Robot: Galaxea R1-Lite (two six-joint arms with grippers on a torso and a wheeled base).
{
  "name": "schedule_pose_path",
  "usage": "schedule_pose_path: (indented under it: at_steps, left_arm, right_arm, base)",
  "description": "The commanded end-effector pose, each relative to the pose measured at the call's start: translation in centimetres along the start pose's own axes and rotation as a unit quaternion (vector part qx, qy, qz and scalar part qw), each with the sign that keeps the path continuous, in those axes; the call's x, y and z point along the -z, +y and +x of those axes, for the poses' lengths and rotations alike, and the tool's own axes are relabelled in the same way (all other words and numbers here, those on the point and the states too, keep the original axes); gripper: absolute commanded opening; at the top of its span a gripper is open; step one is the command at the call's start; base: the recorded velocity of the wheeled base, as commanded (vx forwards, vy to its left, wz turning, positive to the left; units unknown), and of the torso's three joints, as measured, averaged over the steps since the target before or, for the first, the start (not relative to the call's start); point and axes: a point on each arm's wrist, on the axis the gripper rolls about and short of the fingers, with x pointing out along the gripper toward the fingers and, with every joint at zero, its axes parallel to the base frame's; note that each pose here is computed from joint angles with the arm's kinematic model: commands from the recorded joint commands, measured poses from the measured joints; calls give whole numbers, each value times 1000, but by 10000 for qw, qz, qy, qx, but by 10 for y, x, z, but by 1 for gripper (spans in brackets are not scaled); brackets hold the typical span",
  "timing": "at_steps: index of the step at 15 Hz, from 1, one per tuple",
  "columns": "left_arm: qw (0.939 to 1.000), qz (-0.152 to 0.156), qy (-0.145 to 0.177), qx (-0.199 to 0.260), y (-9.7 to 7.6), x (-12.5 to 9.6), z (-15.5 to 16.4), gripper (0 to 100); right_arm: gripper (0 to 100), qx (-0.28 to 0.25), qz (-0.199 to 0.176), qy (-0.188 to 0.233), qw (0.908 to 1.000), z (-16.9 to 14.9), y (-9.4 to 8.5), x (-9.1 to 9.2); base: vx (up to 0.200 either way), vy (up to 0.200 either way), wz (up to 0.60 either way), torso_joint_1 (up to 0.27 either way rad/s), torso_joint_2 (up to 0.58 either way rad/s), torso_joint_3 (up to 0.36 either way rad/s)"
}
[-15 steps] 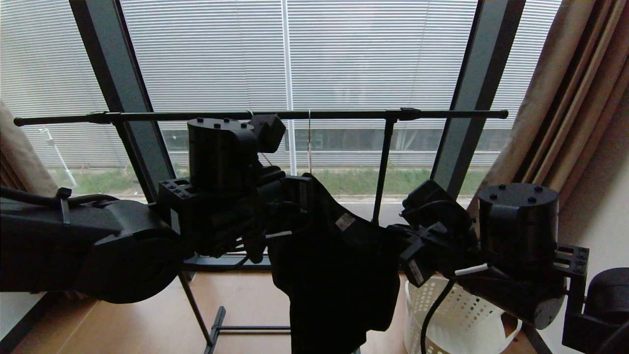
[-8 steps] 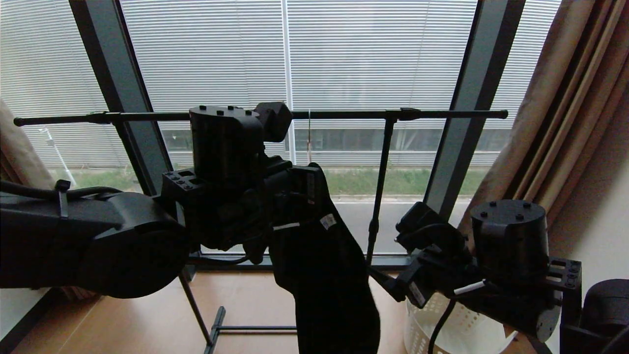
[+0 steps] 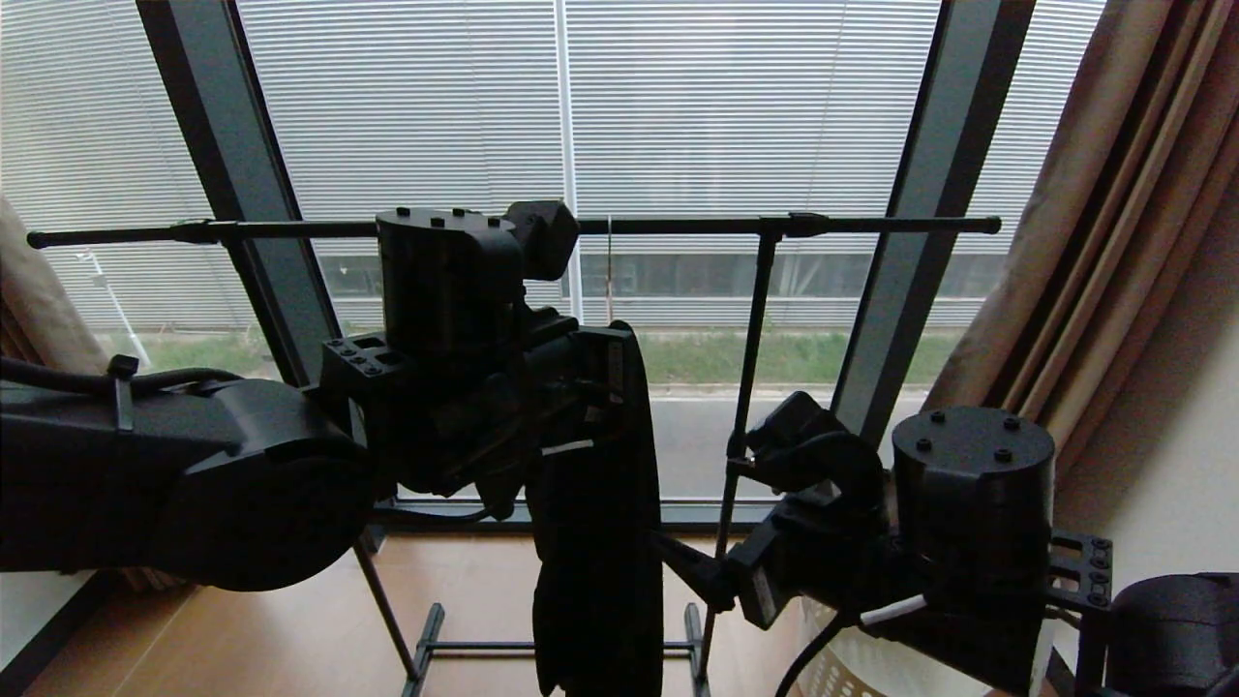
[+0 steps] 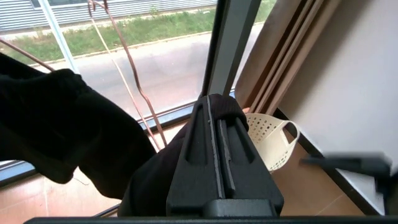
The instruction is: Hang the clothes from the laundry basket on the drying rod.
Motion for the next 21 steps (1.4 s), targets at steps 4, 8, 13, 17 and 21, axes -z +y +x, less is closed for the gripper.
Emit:
schedule_pose_path:
  at_steps: [4,8,13,17,21]
  left_arm:
    - [9999,49,-6,-139,0,1,1,0]
    - [9992,148,10,-373,-1,3,3,0]
    - [9973,295,-22,-678,-2,4,4,0]
    - [9967,295,-31,-754,-1,4,3,0]
    - [9965,300,-3,-780,0,5,0,0]
  right_arm:
    - [100,335,357,-141,9987,23,34,-7]
    - [100,606,633,-350,9955,31,38,-18]
    - [100,1406,753,-273,9868,80,40,-8]
    - [100,1651,800,-241,9827,104,33,-7]
    - [100,1936,873,-48,9772,117,14,6]
  base:
    - [0,0,0,0,0,0]
    - [0,0,0,0,0,0]
    - [0,0,0,0,0,0]
    - [0,0,0,0,0,0]
    - [0,0,0,0,0,0]
